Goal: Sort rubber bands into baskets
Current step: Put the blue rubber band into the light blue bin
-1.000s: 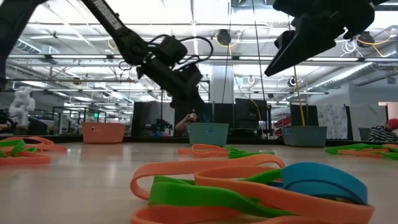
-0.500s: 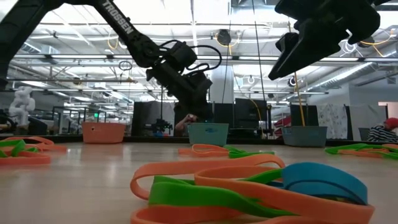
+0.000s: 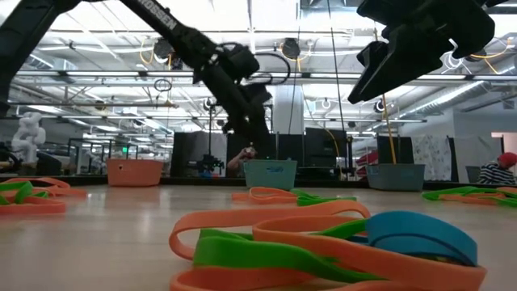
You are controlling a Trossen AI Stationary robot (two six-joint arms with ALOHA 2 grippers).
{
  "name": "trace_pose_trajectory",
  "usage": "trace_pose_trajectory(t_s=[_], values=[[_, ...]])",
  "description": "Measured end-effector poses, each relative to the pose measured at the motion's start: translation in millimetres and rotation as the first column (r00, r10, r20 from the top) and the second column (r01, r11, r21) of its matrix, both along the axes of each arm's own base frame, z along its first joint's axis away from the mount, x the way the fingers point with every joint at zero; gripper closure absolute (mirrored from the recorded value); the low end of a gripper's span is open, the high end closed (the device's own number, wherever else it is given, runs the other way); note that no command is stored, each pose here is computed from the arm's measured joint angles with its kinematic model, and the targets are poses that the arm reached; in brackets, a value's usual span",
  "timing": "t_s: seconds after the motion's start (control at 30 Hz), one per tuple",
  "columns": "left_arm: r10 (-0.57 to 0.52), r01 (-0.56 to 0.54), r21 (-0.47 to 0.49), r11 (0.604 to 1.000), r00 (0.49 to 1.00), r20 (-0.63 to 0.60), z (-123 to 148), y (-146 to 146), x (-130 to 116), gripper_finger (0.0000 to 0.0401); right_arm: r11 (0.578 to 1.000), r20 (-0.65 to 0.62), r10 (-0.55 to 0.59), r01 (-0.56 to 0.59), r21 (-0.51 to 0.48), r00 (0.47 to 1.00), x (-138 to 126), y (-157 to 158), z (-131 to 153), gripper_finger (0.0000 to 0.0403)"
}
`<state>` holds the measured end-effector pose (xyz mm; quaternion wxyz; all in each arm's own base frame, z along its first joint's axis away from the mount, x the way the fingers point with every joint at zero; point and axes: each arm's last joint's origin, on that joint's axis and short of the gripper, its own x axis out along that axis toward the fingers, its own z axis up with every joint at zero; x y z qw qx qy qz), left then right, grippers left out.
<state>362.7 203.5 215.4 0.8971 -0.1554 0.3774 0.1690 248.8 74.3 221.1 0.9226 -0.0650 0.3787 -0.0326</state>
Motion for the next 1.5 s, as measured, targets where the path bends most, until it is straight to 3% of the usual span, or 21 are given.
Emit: trace_pose_trajectory(t_s=[0.3,0.5,0.63,0.83,1.07,1.3,1.5], values=[[-0.161,0.135,-0.133,0.982,0.964,-0.213,41.2,-59.8,-36.4,0.0235,1.000,0.000,0.000,0.000,0.000,1.000,0.0,0.0,0.0,0.0211],[-0.323,0.279,-0.193,0.941,0.910,-0.261,49.5,-139.3,-61.7,0.0234,1.000,0.012,0.011,-0.011,0.015,1.000,1.1,0.8,1.0,0.0211],[-0.425,0.369,-0.231,0.900,0.860,-0.282,42.0,-195.4,-80.1,0.0234,0.992,0.050,0.096,-0.100,0.072,0.994,4.7,4.8,4.6,0.0211],[-0.396,0.294,-0.302,0.907,0.838,-0.375,24.7,-254.8,-106.6,0.0234,0.981,0.136,0.152,-0.166,0.103,0.979,10.0,8.4,11.6,0.0211],[-0.319,0.122,-0.346,0.930,0.734,-0.599,4.7,-291.4,-140.3,0.0234,0.980,0.149,0.143,-0.161,0.114,0.978,10.7,8.7,12.5,0.0211],[-0.391,0.203,-0.345,0.917,0.636,-0.665,-15.3,-317.9,-167.5,0.0234,0.980,0.147,0.128,-0.147,0.132,0.981,10.5,8.9,12.3,0.0211],[-0.359,0.194,-0.304,0.933,0.583,-0.729,-38.4,-322.3,-187.3,0.0234,0.980,0.143,0.128,-0.147,0.131,0.981,10.3,8.8,12.0,0.0211]])
